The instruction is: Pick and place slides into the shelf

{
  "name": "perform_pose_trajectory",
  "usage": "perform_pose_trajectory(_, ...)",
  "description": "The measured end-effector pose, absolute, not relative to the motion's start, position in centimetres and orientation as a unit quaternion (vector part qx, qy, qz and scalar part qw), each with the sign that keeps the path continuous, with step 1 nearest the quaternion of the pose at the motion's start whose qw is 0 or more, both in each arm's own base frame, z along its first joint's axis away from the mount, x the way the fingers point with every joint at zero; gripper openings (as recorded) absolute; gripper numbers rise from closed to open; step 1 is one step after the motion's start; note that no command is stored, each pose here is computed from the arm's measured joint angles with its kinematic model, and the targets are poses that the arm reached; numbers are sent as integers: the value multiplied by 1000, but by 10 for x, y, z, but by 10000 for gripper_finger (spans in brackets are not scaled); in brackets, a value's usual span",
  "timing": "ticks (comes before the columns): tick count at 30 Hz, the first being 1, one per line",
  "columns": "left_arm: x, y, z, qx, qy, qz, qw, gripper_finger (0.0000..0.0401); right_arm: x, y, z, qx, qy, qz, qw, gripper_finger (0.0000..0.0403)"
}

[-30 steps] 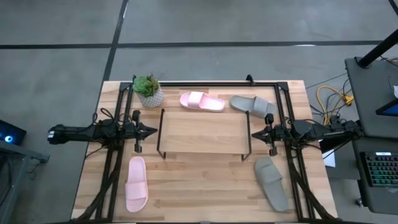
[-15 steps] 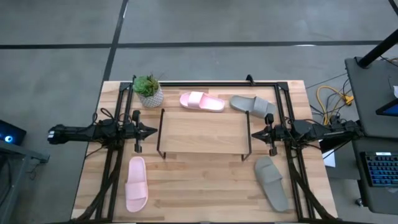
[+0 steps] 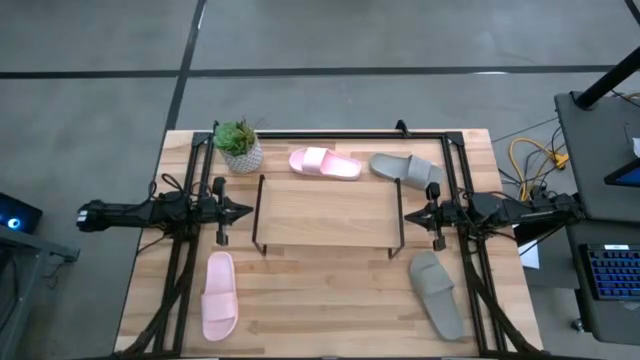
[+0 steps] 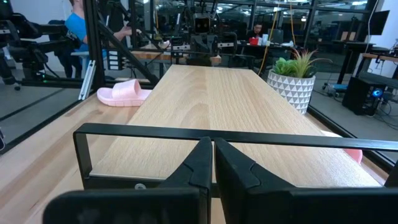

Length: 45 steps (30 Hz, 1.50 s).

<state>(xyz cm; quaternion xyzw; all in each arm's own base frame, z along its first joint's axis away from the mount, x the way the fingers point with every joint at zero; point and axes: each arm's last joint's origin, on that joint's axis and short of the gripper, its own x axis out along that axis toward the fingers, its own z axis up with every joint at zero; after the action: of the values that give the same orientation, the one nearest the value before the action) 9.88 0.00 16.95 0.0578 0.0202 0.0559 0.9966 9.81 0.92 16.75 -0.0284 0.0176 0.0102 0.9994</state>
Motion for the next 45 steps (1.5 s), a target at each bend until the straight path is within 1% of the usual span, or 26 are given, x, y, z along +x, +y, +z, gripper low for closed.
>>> perform_pose_trajectory(29, 99, 0, 170, 58, 20, 56, 997, 0, 98, 9, 168, -28, 16, 10, 999, 9)
perform_pose_trajectory(39, 99, 0, 174, 55, -3, 57, 997, 0, 98, 9, 179, -27, -42, 8, 999, 9)
perform_pose_trajectory(43, 99, 0, 175, 54, -12, 58, 997, 0, 98, 9, 180, -23, -45, 8, 999, 9)
perform_pose_trajectory(45, 99, 0, 177, 60, -20, 60, 996, 0, 97, 9, 185, -30, -76, 7, 997, 9)
